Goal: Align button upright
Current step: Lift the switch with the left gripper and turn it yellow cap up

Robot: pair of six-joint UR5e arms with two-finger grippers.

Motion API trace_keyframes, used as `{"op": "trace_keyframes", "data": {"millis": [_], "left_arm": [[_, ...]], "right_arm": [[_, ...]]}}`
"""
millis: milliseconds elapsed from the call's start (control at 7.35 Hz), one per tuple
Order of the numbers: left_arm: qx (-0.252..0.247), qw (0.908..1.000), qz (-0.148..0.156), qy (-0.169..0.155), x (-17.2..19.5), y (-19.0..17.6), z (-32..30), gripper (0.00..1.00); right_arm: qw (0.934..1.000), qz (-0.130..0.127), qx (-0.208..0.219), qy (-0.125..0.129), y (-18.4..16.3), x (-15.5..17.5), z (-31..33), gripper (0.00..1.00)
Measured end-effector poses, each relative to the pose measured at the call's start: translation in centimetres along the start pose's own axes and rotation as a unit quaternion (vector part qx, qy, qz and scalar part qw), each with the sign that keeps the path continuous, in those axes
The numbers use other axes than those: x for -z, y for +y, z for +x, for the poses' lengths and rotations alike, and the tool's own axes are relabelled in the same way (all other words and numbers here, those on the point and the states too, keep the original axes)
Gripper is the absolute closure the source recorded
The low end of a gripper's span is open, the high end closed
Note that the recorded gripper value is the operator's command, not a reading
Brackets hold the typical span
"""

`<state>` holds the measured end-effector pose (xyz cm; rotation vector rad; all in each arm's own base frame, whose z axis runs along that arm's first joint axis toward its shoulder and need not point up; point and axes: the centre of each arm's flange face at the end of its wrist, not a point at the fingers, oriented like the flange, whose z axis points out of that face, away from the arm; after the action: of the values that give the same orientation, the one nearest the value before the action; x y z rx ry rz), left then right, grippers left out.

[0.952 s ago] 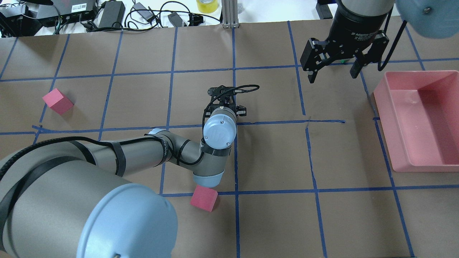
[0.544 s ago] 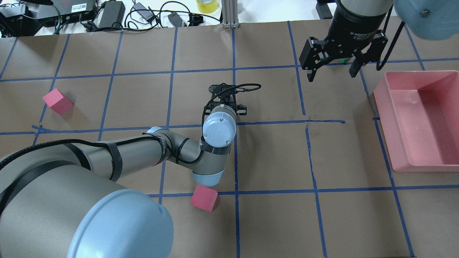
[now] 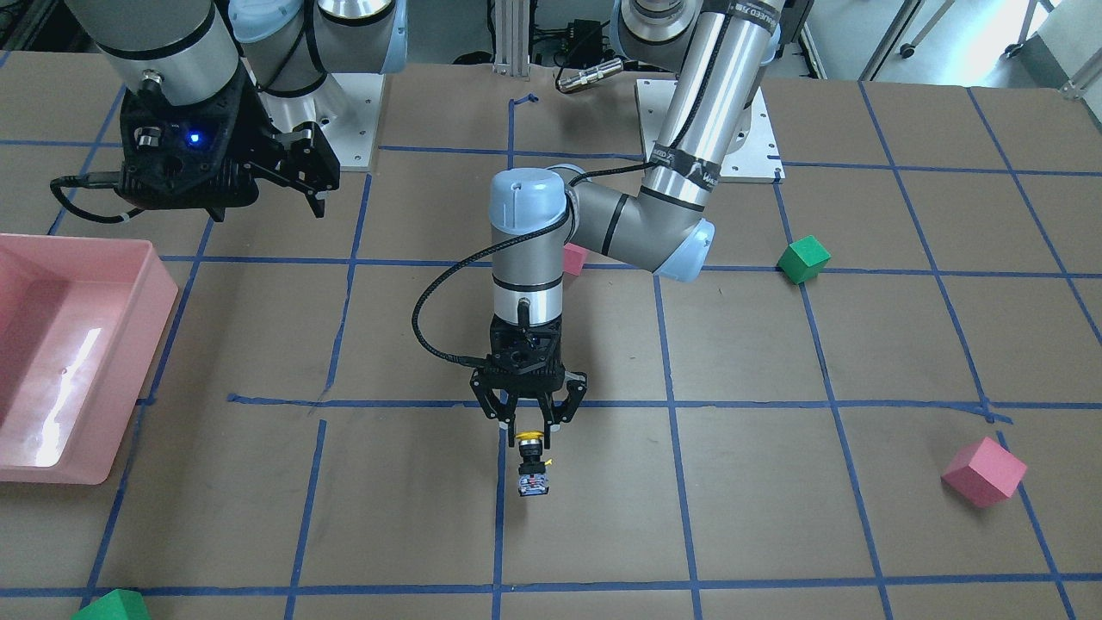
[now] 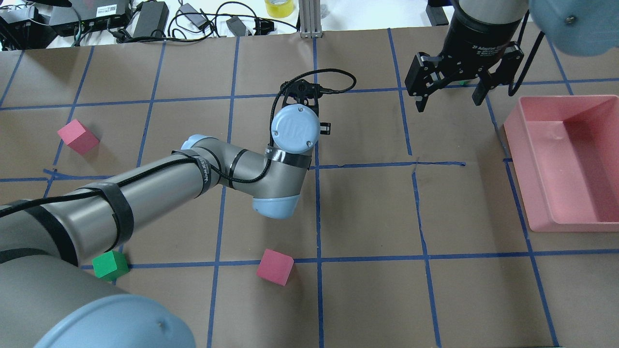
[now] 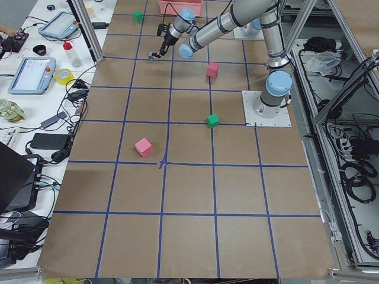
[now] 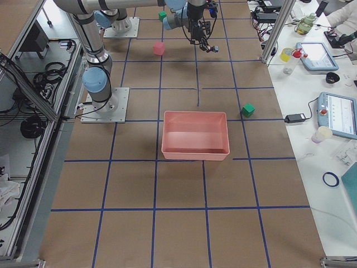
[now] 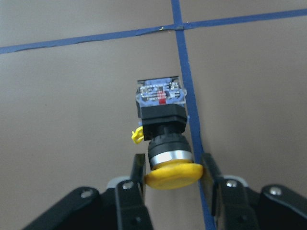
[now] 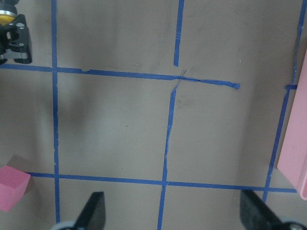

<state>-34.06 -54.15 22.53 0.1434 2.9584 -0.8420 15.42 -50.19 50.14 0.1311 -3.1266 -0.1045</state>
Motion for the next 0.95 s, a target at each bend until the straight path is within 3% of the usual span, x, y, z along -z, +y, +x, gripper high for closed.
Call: {"op": "trace_keyframes", "data": {"millis": [272,544,680,952], "left_arm": [[0.006,0.9976,-0.069,0.011,2.1,-2.6,-2.6,0.94],[0.015,0.9864,-0.161,0.025,3.7,-4.5,-4.7,0.9],[0.02,0.977,-0.209,0.037,4.2,-5.0,-5.1,1.0],[0.06,0.9484,-0.303,0.073,4.3,-4.8,-5.5,1.0]], "right_arm": [[1.0,-0.001,0.0,0.001,0.0,-0.1,0.0,0.0],[1.0,-0.001,0.0,0.001,0.0,-0.1,0.0,0.0],[1.0,-0.001,-0.001,0.001,0.0,-0.1,0.0,0.0],[1.0,-0.001,-0.003,0.002,0.0,-0.1,0.1,0.0]]}}
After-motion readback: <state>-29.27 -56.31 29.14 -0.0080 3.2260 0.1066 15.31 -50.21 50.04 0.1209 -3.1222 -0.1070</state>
